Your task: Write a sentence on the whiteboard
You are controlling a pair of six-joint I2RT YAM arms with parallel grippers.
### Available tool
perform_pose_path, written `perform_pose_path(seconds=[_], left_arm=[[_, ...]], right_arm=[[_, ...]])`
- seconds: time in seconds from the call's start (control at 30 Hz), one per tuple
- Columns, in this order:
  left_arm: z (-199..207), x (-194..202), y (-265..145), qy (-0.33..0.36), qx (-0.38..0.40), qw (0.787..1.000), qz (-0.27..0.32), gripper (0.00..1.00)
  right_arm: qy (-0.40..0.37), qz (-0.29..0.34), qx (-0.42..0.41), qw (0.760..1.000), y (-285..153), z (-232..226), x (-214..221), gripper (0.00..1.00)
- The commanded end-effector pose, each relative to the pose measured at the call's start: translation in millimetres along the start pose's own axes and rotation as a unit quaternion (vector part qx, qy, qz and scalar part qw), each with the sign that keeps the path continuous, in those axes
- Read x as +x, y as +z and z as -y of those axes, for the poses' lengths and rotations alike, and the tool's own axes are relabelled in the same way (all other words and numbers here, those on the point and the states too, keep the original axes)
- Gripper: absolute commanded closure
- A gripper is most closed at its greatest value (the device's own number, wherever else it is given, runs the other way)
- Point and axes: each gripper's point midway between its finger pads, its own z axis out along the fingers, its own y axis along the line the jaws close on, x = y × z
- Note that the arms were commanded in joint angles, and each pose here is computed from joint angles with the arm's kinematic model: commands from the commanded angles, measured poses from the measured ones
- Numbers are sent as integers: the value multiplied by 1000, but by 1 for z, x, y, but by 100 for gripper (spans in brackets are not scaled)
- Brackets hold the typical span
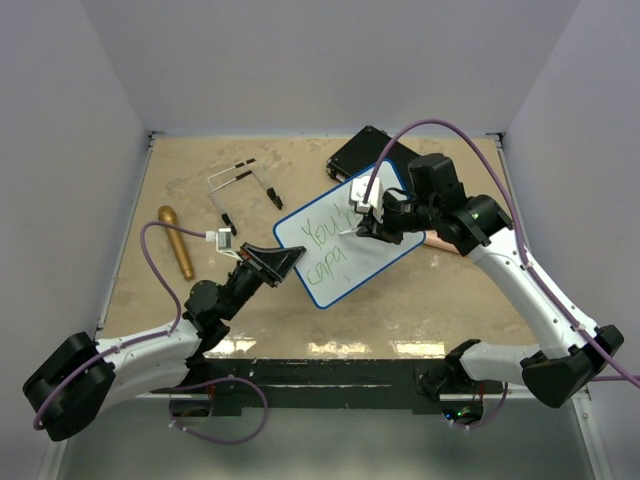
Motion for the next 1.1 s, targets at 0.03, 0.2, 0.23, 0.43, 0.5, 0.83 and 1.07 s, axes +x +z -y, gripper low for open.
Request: perform_pose_path(seconds=[0.03,0.2,0.23,0.43,0.5,0.83,1.07], left_arm=[[71,-54,7,-7,115,989,89,100],[73,-58,7,-4,115,989,95,100],[73,-58,7,-3,116,989,96,100],[74,-62,9,1,114,988,102,100],[74,-64,9,2,113,988,106,100],[78,-69,13,8,115,987,114,100],[69,-61,11,22,103,989,103,100]], right_arm=[[-4,4,13,1000,-1,3,-2,100],[-2,0,7,1000,-1,-1,2,100],[-4,-1,7,1000,-1,-1,3,100],[-2,-8,-2,1000,-3,-9,10,100],[-2,-10,-5,1000,-3,-12,12,100],[1,-27,-20,999,-4,-25,27,100],[-31,40,-14,999,-32,-22,-21,100]])
